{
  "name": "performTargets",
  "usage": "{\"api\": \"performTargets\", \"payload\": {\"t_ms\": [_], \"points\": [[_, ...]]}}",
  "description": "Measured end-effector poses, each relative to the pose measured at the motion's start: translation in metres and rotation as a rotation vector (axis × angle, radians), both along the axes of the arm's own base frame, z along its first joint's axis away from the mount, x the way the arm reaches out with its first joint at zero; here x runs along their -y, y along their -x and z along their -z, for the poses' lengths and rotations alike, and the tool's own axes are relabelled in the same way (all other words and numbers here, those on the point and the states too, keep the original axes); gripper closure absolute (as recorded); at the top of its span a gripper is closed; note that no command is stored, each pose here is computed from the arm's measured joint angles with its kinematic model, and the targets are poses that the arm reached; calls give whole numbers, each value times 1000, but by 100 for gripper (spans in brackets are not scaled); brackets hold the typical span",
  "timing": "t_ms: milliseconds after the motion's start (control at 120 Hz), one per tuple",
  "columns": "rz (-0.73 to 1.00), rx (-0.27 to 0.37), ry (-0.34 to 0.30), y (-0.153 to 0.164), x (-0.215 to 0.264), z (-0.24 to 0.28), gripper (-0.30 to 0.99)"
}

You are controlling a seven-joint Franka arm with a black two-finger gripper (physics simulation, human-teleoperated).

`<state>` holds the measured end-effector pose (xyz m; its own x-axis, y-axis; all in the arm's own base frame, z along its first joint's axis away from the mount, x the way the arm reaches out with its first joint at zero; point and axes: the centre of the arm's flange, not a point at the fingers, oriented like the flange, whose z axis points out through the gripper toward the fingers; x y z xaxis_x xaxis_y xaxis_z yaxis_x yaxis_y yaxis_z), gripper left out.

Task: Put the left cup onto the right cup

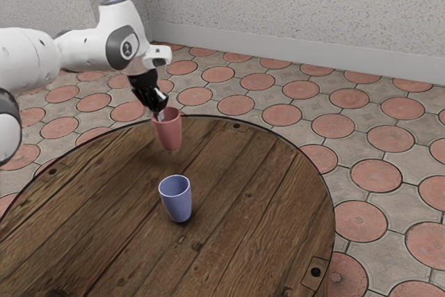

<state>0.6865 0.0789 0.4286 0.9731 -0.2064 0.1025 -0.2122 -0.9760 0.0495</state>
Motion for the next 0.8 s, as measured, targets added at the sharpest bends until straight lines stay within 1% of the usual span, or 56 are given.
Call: {"api": "performTargets", "payload": {"t_ms": [225,358,492,608,800], "points": [[-22,-32,-5,39,52,-47,79],[-68,-64,4,69,66,-60,79],[-108,-96,13,92,86,-62,79],[-152,-117,17,105,96,-61,79],[-227,-141,19,114,102,-57,79]]}}
